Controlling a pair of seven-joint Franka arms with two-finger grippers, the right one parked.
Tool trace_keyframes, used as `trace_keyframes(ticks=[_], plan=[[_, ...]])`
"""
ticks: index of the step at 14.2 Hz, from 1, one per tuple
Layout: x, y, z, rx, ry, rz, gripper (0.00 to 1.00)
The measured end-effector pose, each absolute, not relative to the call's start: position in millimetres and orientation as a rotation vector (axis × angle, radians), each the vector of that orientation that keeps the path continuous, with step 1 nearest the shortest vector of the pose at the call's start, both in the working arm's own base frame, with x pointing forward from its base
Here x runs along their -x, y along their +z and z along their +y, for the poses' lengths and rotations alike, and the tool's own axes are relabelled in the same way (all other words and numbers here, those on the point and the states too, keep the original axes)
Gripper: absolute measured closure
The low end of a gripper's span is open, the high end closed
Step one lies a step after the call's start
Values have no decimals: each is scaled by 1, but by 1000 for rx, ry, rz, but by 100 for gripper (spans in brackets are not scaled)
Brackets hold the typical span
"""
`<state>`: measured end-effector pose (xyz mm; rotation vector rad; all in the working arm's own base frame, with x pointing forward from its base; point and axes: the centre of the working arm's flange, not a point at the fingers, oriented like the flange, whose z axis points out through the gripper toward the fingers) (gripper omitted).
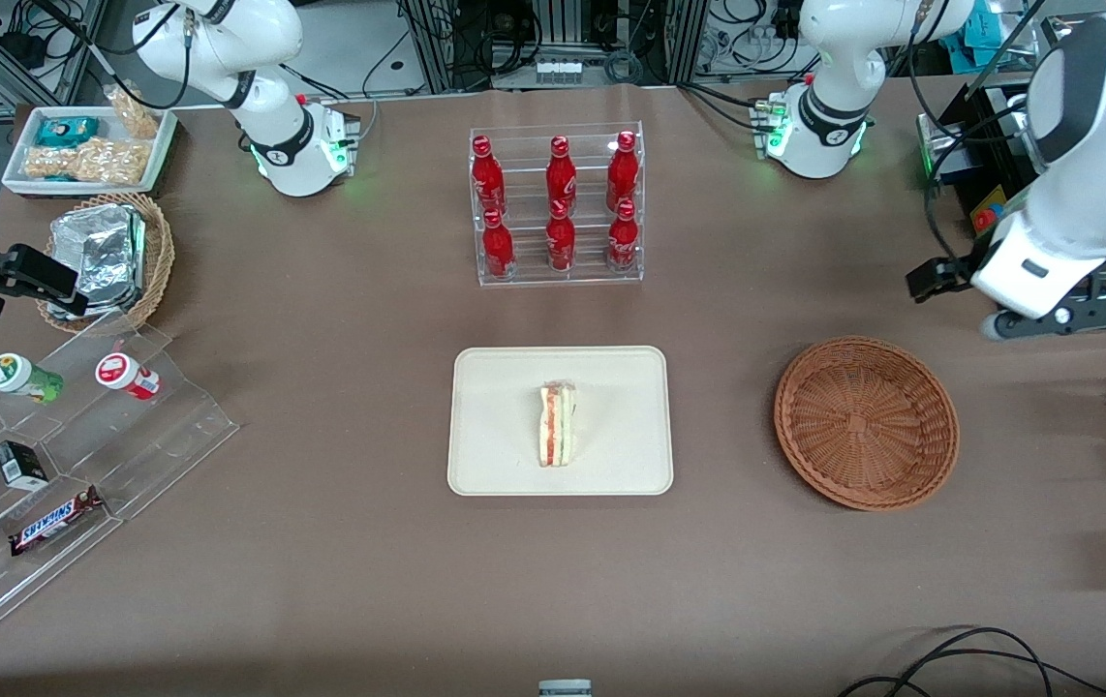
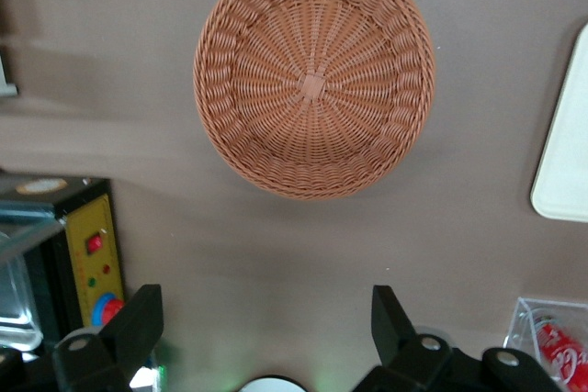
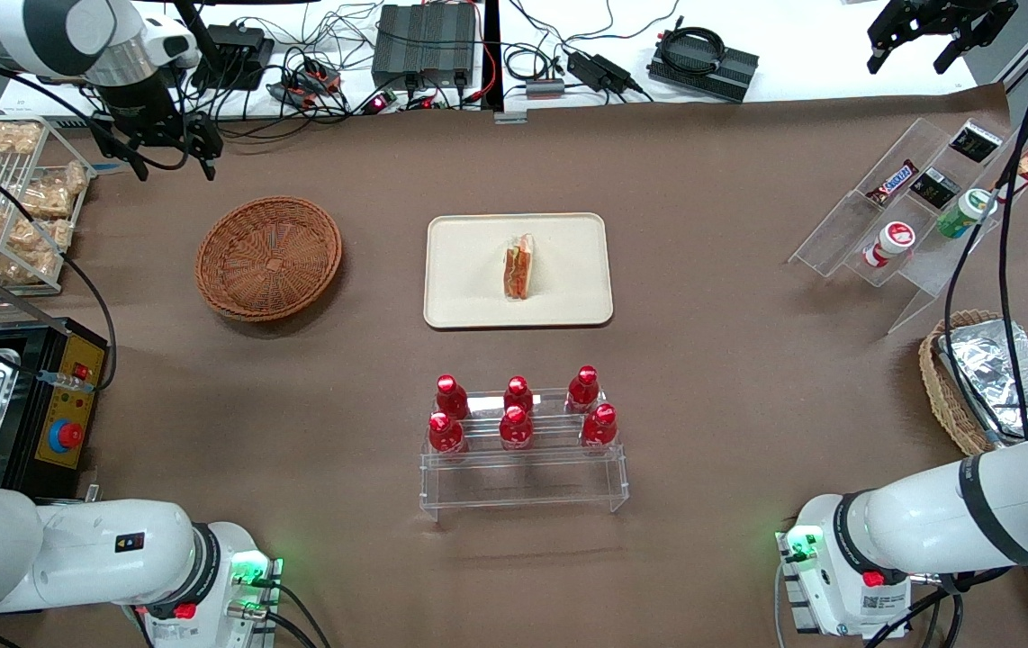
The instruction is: Place sandwich from basket to tray
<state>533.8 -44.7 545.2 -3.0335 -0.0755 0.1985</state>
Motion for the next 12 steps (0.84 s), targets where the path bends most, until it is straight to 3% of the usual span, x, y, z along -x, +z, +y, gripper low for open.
trace_keyframes(ticks=[6, 12], plan=[[-542, 592, -15, 3082, 58, -2, 0], [-548, 585, -20, 3120, 73, -4, 0]])
